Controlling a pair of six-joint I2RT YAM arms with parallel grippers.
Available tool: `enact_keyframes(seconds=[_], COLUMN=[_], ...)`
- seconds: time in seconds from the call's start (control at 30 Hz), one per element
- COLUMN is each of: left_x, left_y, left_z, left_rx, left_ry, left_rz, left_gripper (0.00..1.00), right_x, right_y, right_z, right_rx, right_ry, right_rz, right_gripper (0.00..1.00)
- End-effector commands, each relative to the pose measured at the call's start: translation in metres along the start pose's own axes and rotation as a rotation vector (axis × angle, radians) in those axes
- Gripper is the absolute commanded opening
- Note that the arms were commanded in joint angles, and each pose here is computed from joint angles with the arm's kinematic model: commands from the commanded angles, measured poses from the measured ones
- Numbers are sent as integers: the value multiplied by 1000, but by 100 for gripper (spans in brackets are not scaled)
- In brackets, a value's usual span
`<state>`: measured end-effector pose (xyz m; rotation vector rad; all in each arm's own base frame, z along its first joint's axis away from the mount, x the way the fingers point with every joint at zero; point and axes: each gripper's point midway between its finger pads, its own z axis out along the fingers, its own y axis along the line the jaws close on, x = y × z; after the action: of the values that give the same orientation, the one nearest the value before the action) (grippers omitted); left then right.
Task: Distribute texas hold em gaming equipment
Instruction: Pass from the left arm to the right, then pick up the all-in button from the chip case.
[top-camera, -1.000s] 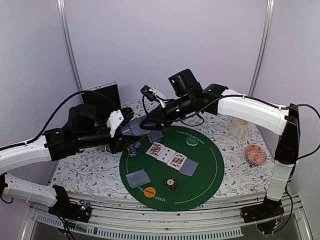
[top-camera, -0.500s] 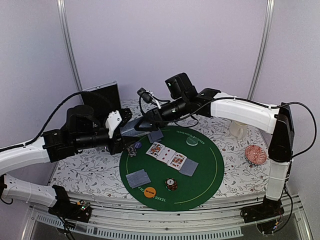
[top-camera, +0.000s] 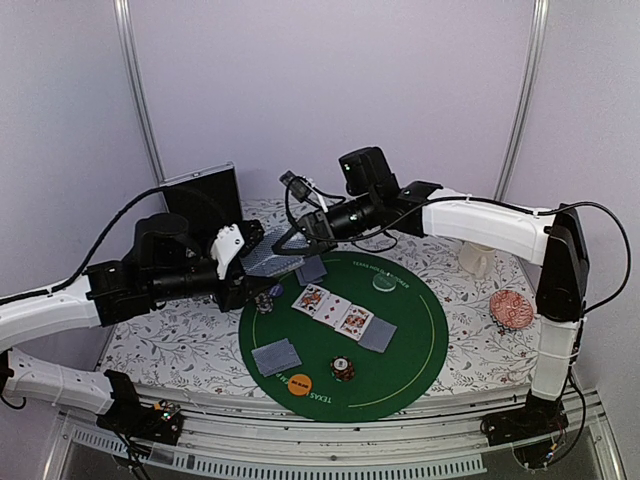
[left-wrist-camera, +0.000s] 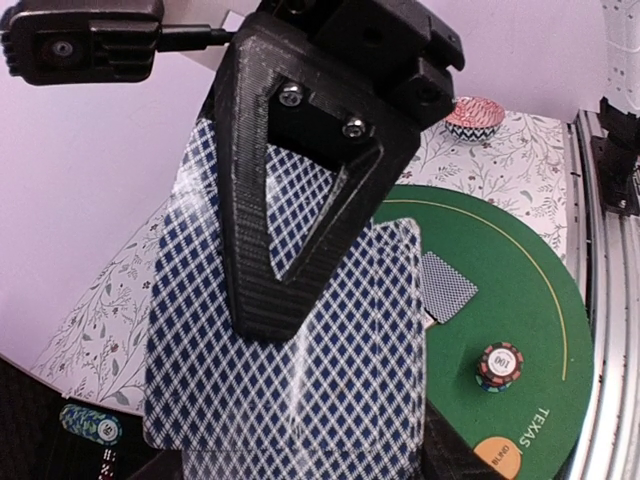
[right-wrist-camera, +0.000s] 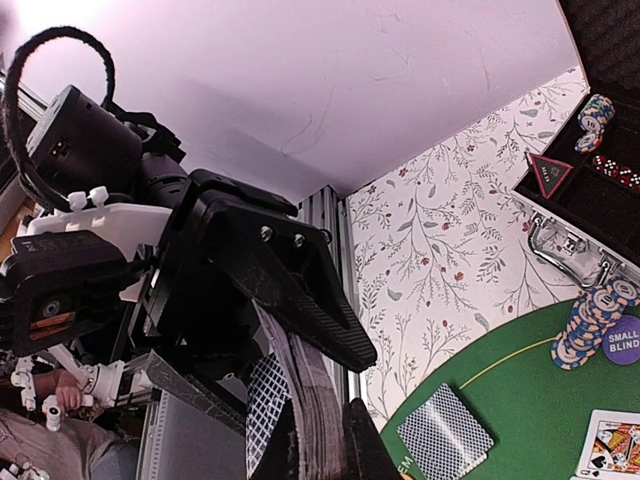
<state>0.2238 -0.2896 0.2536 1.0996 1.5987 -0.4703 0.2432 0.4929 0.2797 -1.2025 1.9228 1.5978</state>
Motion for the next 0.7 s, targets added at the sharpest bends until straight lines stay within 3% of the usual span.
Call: enact_keyframes(seconds=[0.0, 0.37, 0.5, 0.67], left_x=[-17, -17, -19, 6], left_y=[8, 14, 35, 112], left_z=[-2, -4, -7, -13], left_rx=[-39, -54, -120, -393], left_ry=[-64, -65, -53, 64], left_rz=[7, -14, -77, -280], left_gripper=[54, 98, 98, 97], right_x=[-2, -6, -8, -2], right_y=[-4, -23, -46, -64], right_z=[-12, -35, -61, -98], right_rx=[6, 39, 139, 259], right_ry=[-37, -100, -153, -200], right_rz=[47, 94, 122, 124], right_gripper=[2, 2, 2, 2])
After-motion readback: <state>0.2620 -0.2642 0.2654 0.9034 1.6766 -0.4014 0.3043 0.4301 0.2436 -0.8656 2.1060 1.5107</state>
